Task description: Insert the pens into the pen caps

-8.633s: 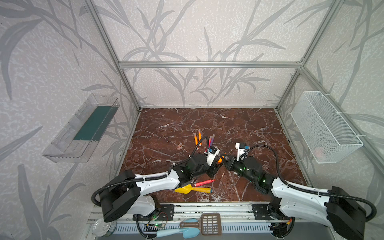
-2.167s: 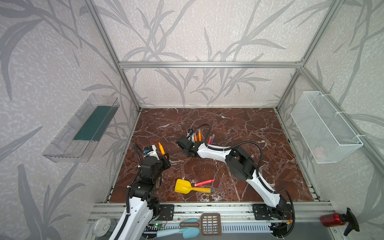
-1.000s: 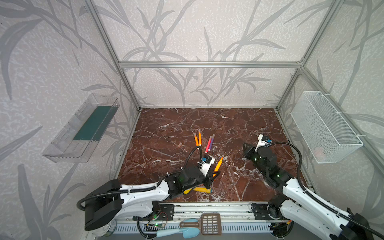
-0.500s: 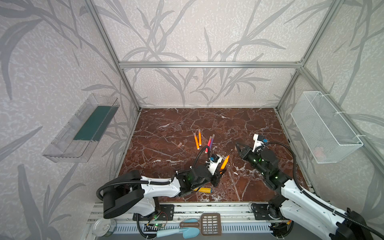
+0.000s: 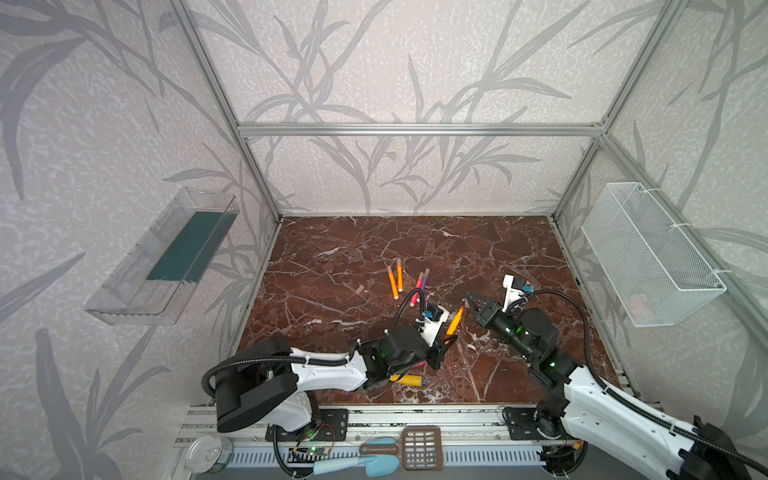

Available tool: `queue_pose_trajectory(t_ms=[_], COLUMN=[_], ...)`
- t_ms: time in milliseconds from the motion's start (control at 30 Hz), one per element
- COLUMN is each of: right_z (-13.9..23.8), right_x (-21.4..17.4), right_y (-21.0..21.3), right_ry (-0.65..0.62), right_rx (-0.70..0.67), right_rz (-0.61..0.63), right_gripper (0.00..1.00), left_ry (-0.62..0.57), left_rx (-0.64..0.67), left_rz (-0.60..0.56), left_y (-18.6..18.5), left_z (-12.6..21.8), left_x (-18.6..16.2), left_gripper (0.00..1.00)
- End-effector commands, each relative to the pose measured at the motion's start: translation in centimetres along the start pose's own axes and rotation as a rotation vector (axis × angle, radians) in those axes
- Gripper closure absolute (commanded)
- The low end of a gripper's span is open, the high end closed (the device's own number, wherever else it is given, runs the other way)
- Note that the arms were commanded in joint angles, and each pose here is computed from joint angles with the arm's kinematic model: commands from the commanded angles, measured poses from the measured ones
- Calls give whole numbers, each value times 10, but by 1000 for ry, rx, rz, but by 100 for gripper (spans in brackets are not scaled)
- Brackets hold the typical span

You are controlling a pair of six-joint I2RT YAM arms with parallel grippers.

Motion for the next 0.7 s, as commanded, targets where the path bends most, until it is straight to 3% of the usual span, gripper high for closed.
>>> queue_pose_trajectory(t_ms=[0, 667], right_z=[-1, -4], right_x=[5, 1], right_y=[9, 20], right_ry=[-30, 5], right_rx=[34, 61], right_rz=[3, -6], right_gripper=[100, 100], left_ry=[-42, -47], left_rx=[-23, -4], left_rz=[18, 27], left_y=[-3, 3], left_z=[-4, -6], left_x=[11, 16], left_gripper=[100, 100])
Point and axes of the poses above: each gripper's point midway between its finger pads, its own z axis back along the fingers, its own y axis along the line the jaws close on, x = y × z, the point moved 9 cm from there along z, back along the fingers, and after that the axes turned 11 degrees about -z, right-handed, at the moved point
